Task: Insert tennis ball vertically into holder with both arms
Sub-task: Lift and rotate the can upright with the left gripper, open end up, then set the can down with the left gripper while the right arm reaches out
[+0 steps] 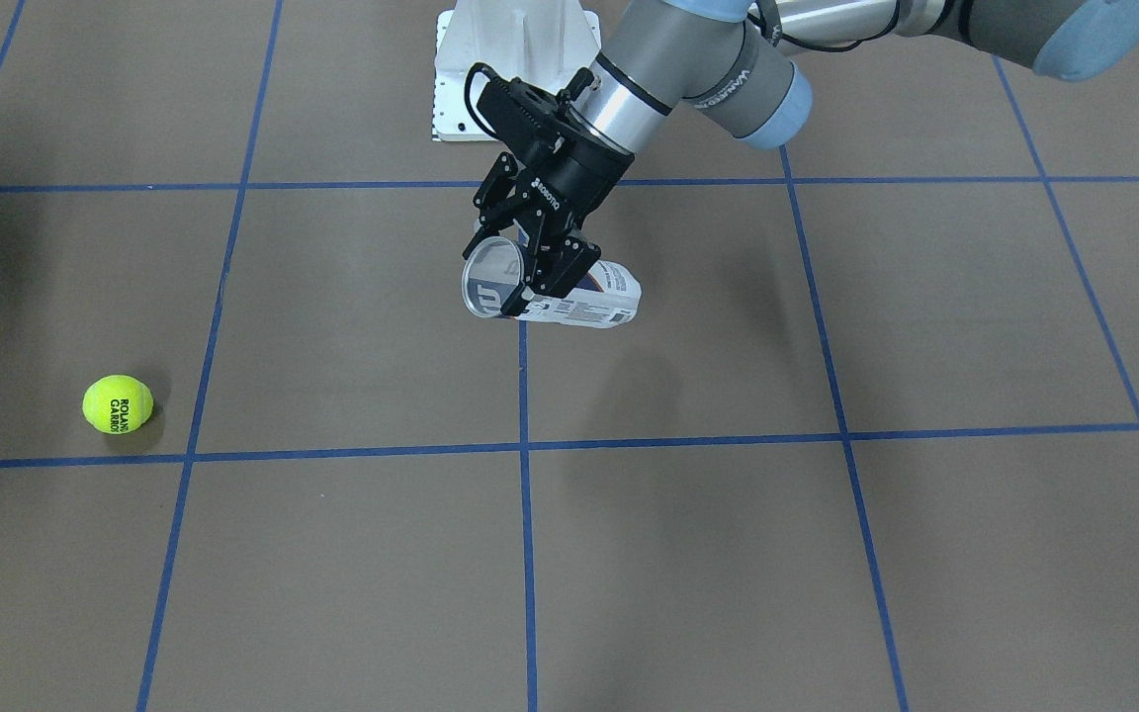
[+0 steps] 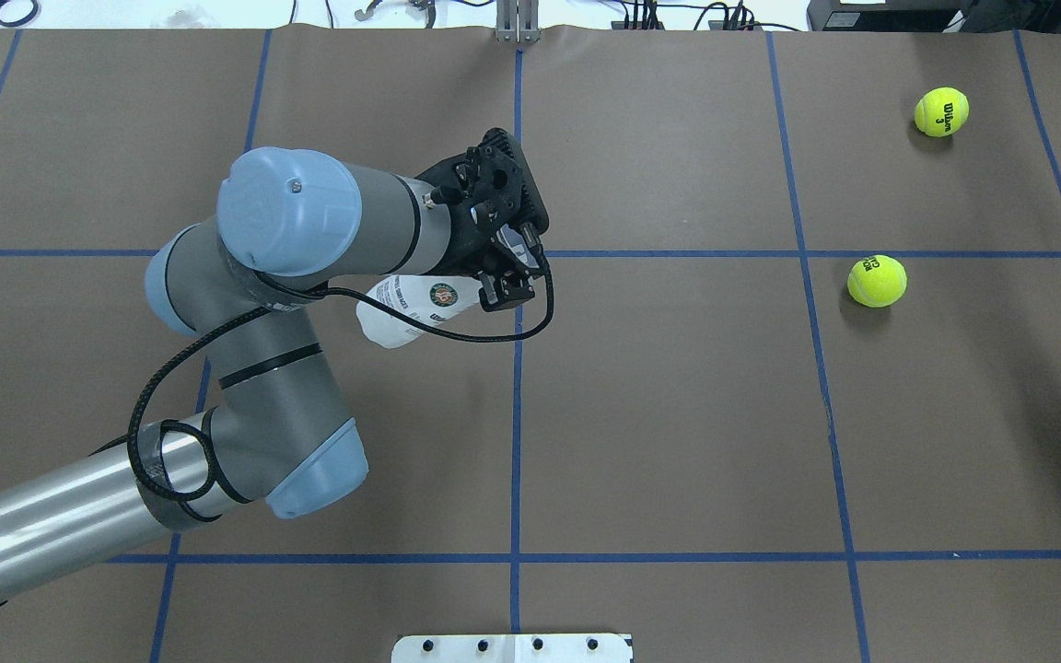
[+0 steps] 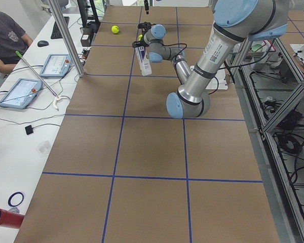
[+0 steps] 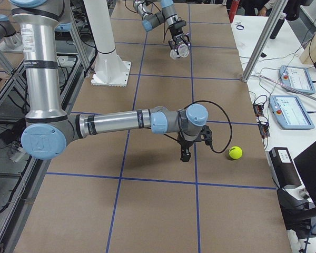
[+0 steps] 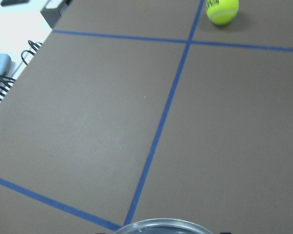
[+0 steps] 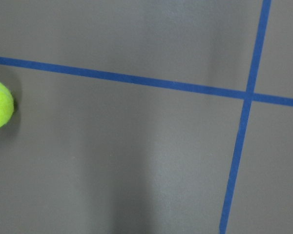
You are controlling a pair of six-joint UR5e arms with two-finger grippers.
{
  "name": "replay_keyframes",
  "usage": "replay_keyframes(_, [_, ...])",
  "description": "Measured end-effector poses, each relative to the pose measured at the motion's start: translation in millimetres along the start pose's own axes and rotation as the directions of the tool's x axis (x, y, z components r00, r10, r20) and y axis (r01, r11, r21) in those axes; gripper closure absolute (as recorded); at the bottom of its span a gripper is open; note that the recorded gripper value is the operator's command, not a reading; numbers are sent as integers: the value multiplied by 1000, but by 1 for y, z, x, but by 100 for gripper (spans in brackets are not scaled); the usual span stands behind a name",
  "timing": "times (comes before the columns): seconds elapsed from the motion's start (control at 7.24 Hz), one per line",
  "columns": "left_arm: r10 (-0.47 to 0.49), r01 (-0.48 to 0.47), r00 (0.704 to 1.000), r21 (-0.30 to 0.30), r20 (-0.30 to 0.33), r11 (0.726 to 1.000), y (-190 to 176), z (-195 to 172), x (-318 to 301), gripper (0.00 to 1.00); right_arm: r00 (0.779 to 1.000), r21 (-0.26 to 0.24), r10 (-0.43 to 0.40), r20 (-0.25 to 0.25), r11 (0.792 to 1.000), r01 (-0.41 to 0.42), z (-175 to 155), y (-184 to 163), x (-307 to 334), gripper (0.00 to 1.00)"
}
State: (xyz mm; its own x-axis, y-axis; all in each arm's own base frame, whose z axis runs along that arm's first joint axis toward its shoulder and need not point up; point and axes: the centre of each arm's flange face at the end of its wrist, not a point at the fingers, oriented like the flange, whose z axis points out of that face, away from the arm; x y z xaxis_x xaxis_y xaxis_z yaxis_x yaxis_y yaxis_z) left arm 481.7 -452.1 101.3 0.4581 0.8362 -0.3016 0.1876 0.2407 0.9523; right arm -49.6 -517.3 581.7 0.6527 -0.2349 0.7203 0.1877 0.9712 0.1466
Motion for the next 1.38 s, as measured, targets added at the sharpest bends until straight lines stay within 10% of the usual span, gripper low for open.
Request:
replay_keyframes(0.55, [-256,209,966,469,37,858,75,31,42,37,998,45,-54,22,998,53,5,-12,-38,0])
replay_keyframes(0.97, [-302,230,953,590,24,774,113,27,38,38,999,51,-36,35,998,34,3,-20,-62,0])
replay_keyframes(1.38, [-263,174,963,603,61,778,134,24,35,38,997,77,-60,39,995,57,-1,-23,-70,0])
